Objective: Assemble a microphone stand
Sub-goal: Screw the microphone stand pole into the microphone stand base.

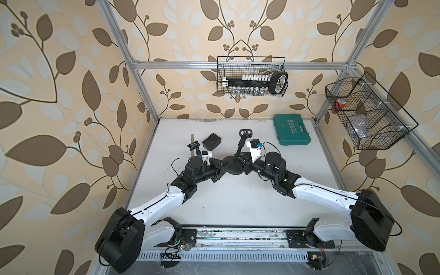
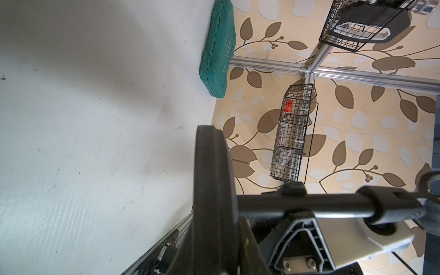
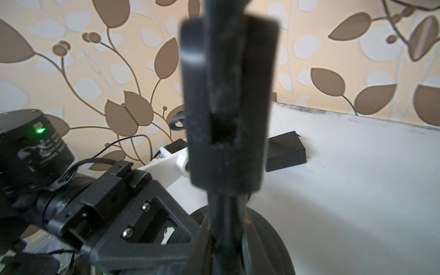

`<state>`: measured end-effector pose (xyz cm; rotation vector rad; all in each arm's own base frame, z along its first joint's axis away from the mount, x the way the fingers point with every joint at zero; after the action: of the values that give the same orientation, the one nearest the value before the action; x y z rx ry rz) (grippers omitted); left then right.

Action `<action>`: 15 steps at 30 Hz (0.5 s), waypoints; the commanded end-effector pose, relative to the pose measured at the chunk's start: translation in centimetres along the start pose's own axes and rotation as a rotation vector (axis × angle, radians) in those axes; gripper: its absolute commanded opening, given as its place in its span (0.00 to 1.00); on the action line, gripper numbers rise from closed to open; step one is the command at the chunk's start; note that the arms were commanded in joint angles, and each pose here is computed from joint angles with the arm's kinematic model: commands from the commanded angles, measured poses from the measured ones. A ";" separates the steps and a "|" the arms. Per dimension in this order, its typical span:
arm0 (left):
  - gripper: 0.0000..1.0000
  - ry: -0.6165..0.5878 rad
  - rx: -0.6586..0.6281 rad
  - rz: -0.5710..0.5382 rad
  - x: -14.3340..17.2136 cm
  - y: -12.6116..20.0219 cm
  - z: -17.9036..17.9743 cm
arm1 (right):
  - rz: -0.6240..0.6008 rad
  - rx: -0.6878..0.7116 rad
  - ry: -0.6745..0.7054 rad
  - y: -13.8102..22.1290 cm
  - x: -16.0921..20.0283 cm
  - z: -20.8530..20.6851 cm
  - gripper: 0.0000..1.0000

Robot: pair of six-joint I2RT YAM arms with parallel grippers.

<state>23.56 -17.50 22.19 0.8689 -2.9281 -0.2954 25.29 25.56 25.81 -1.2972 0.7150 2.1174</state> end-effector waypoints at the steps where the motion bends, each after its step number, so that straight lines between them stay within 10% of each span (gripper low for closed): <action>1: 0.00 -0.138 0.209 -0.024 -0.1 0.8 -5.0 | 0.074 0.215 -0.017 0.4 2.7 -0.5 0.00; 9: 0.00 -0.126 0.182 -0.053 -0.3 1.0 -4.3 | 0.074 0.234 -0.024 0.7 3.1 0.7 0.01; 12: 0.00 -0.125 0.167 -0.064 -0.7 1.1 -4.1 | 0.094 0.062 0.013 0.8 2.3 1.5 0.52; 15: 0.00 -0.135 0.156 -0.071 -0.9 1.1 -4.2 | 0.108 -0.082 0.080 1.4 1.9 1.8 0.72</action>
<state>23.72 -16.95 21.39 0.9007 -2.9056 -0.3506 23.61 26.21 24.40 -1.2484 0.8520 2.1159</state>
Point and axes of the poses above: each gripper's point midway between its finger pads, its own y axis back along the fingers, its own z axis along the line the jaws close on, x = y × z, the point moved 8 cm from there along y, back along the fingers, and after that the axes turned 4 degrees about -y, right-handed, at the moved point
